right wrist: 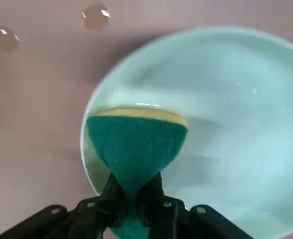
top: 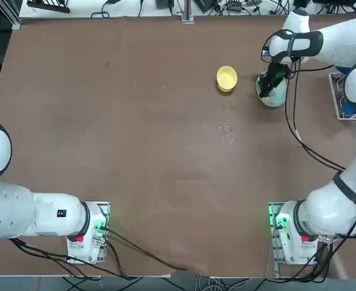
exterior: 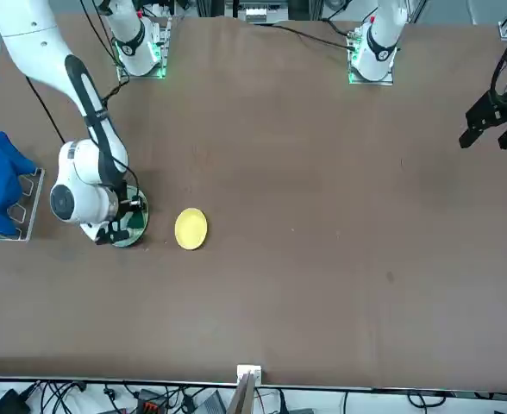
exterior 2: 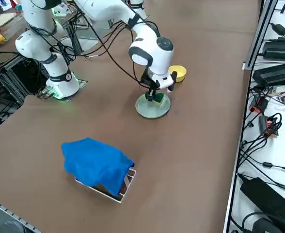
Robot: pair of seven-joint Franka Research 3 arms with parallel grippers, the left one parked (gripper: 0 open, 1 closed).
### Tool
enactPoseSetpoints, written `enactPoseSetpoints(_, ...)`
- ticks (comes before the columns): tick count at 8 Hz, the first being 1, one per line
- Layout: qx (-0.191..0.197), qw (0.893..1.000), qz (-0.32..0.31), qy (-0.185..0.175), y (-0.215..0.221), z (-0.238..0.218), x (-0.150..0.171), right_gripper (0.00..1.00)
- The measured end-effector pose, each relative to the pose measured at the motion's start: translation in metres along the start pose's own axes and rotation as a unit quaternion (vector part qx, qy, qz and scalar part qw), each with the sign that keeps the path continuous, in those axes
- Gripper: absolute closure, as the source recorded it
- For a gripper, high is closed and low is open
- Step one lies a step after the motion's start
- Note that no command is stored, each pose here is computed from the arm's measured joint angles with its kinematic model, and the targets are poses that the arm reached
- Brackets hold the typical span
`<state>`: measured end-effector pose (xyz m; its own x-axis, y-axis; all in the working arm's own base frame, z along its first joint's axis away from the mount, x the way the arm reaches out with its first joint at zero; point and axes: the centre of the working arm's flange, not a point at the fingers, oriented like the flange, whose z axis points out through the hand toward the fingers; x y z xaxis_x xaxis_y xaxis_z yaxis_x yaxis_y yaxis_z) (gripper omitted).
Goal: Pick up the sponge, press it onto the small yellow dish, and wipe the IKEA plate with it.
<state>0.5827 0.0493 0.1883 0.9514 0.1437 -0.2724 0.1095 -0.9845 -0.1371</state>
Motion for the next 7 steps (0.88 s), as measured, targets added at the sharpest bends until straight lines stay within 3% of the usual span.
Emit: enactPoseSetpoints(7,0.019,0.999,-0.030,-0.022,0.061,0.003,-0.029,0.83)
